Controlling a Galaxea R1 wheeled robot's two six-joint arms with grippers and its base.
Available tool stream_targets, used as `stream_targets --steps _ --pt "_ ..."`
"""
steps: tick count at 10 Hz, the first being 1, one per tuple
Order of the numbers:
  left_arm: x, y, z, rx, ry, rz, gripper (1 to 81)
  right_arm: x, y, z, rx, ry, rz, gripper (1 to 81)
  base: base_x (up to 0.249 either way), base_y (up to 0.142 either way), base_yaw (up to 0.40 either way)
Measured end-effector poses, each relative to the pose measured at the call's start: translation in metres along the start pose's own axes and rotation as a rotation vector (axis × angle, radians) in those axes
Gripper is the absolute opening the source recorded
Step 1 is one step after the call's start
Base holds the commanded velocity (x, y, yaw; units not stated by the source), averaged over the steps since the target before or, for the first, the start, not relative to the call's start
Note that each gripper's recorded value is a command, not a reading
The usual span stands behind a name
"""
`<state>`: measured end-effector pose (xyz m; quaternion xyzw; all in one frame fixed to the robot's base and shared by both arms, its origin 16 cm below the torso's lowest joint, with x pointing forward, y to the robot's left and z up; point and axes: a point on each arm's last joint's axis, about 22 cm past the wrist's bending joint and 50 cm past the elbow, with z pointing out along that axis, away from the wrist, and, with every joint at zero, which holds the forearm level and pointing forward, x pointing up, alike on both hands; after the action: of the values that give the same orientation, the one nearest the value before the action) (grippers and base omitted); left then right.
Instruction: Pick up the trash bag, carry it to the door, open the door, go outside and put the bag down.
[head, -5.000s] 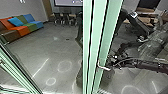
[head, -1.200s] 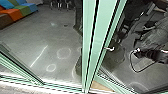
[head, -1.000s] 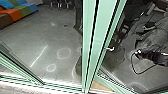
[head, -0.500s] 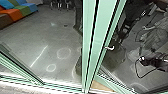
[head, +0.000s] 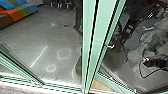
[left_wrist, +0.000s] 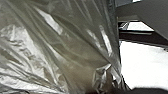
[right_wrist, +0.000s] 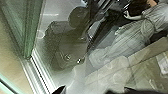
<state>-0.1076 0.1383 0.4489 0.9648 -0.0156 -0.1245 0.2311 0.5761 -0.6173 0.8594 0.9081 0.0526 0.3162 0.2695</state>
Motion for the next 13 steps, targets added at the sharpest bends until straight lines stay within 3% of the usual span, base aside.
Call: stream_targets --steps 3,4,6,10,13 --pt "0.03 0.0 -0.004 0.004 0.068 0.034 1.0 0.012 0.066 -0.03 -0.064 0.064 0.059 81.1 0.0 0.0 0.0" --pt "0.036 0.001 -0.005 0.005 0.088 0.045 1.0 0.016 0.104 -0.047 -0.113 0.088 0.09 81.1 0.0 0.0 0.0" --pt "0.045 0.004 -0.006 0.002 0.113 0.058 1.0 0.027 0.146 -0.069 -0.18 0.14 0.103 81.1 0.0 0.0 0.0" --pt "0.043 0.004 -0.006 0.005 0.114 0.059 1.0 0.017 0.163 -0.06 -0.198 0.17 0.098 81.1 0.0 0.0 0.0" --pt "0.04 0.001 -0.006 0.005 0.1 0.061 1.0 -0.009 0.173 -0.037 -0.197 0.141 0.153 81.1 0.0 0.0 0.0"
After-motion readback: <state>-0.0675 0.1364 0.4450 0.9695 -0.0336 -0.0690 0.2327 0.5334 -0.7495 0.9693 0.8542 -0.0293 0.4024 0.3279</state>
